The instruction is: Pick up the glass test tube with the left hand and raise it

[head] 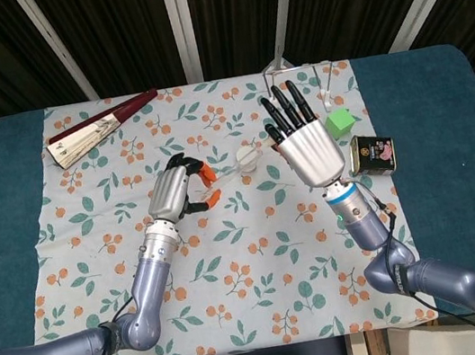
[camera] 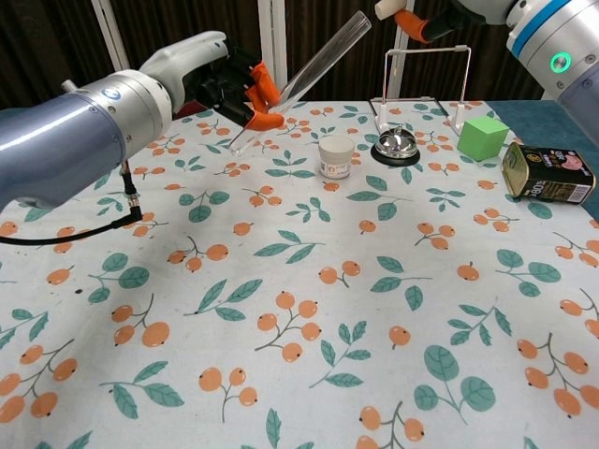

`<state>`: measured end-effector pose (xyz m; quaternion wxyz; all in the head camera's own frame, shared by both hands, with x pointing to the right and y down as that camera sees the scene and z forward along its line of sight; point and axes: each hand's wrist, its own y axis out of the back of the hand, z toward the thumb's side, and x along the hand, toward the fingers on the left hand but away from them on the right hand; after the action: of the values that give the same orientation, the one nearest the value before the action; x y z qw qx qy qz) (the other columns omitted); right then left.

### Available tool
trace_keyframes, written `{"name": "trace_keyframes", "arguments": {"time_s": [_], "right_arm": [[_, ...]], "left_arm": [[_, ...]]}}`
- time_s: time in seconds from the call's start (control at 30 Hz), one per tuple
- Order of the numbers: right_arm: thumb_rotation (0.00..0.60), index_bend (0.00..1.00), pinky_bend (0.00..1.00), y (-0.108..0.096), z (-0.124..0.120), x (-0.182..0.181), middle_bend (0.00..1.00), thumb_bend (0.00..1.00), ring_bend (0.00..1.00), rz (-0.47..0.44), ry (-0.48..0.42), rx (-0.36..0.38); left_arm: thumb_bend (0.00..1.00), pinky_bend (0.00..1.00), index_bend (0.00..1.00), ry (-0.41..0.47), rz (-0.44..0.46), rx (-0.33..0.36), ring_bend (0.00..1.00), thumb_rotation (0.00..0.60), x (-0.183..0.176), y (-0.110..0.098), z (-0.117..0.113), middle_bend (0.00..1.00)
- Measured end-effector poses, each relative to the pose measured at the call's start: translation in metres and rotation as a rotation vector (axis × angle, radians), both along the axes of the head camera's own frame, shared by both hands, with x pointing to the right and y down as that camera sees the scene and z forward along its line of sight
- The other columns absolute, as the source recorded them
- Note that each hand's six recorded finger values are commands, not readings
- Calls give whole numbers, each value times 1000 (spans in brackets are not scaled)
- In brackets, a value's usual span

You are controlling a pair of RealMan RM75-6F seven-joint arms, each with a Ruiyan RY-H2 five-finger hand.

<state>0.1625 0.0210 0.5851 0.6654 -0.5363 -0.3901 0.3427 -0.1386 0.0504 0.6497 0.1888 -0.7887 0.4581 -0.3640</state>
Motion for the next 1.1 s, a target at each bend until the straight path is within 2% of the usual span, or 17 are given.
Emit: {"name": "trace_keyframes", "arguments": {"time_s": [1.1], "right_arm": [[600, 724, 0, 5, -2, -6, 226, 461, 0, -20, -9, -4]], "left_arm": [[679, 99, 671, 7, -2, -13, 240, 600, 4, 0, -2, 717]]}}
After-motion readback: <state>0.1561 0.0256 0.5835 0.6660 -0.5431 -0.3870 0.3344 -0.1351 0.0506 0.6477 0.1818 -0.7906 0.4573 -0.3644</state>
